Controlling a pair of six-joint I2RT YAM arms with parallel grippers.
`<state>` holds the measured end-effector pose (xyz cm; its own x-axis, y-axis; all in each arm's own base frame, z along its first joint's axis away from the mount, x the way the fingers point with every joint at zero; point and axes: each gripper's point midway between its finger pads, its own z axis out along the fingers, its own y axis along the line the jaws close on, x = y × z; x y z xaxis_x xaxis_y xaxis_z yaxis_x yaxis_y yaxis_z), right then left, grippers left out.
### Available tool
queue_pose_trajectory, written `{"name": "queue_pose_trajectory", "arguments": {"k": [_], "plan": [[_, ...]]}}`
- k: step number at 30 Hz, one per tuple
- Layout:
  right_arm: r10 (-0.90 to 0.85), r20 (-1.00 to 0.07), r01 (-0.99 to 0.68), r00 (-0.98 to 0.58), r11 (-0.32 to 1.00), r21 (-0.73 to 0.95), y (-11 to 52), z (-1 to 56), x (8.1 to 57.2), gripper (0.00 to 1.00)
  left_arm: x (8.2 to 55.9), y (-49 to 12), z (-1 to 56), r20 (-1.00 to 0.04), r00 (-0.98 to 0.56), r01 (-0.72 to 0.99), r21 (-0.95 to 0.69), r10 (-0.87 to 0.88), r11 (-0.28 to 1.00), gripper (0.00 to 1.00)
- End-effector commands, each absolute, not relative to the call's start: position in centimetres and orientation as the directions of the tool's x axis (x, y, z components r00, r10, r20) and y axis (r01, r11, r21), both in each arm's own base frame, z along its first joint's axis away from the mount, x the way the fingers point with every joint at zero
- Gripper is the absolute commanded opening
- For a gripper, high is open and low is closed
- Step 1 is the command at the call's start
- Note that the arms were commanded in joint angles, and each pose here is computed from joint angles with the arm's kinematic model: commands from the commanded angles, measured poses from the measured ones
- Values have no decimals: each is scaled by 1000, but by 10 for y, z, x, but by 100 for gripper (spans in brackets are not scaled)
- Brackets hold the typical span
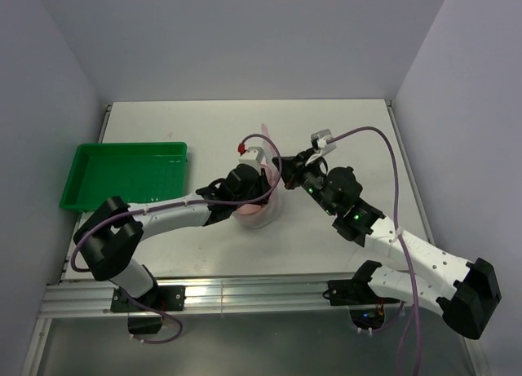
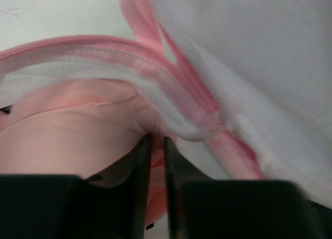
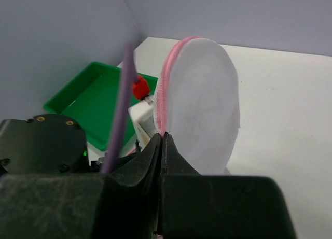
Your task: Place the bra in the laundry bag and zip it closed
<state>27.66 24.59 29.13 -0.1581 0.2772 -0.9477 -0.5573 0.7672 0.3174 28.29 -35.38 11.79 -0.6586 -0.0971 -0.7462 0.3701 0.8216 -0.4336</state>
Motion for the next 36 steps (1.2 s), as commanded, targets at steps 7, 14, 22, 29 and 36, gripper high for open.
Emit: {"name": "queue_pose_trajectory", "arguments": {"k": [7,14,22,29,36], "plan": [[335,-933,-544,-132,763,350,231,287,280,0,277,-333,228,-795,-529,399,-543,-298,739,52],[312,-943,-498,-111,804,325,214,283,283,0,255,-297,262,-805,-525,425,-529,-276,735,67],[277,-957,-517,-91,808,283,211,290,279,0,242,-233,192,-755,-595,273,-512,-276,814,68],[248,-965,-522,-83,814,254,207,293,275,0,258,-217,175,-770,-584,214,-451,-257,866,67],[193,-979,-509,-69,837,201,200,294,274,0,263,-250,172,-761,-609,331,-502,-226,799,49]]}}
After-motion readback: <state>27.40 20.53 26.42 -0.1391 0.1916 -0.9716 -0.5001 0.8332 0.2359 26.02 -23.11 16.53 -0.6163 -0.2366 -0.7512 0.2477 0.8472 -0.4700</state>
